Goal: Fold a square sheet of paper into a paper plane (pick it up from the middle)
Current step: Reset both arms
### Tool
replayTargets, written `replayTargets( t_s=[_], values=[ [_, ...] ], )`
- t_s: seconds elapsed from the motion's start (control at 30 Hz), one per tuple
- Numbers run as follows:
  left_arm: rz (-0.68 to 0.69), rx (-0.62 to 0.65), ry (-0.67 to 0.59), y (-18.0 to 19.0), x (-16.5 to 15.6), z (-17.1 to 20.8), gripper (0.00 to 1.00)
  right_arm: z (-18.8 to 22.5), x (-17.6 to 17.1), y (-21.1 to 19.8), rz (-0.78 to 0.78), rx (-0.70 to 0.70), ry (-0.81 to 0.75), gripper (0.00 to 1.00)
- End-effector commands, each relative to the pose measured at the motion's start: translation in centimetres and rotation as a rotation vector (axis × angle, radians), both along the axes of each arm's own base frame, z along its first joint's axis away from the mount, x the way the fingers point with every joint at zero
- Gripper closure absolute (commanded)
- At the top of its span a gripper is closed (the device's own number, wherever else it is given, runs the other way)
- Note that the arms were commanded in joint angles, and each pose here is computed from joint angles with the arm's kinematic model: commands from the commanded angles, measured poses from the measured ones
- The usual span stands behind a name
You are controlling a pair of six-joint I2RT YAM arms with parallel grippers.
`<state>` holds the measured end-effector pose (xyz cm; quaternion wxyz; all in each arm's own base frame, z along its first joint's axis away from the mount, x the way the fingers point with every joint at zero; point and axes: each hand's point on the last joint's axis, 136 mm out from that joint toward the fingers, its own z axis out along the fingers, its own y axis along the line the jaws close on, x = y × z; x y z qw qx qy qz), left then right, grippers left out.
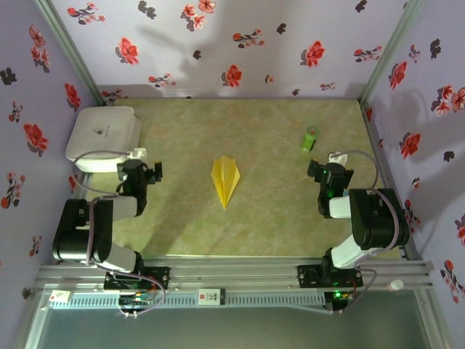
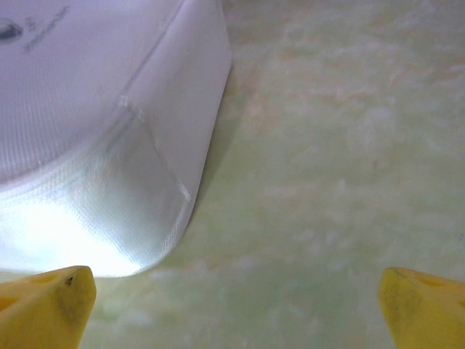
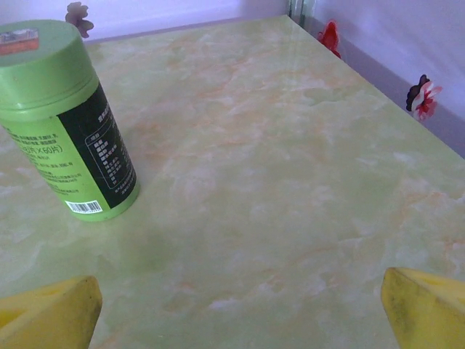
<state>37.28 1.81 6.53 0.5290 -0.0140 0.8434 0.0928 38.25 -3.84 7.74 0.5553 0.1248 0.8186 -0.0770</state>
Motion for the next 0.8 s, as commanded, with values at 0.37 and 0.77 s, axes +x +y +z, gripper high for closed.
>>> replayTargets(
  t_s=[0.37,0.77],
  values=[
    [0.062,-0.103,-0.138,1.7,2.0,3.1,0.00,1.3,0.4,-0.4,-0.033,0.006,-0.051,0.01],
    [0.061,-0.103,-0.139,1.6,2.0,3.2,0.00,1.3,0.3,-0.4,-0.033,0.006,-0.048,0.01]
  ],
)
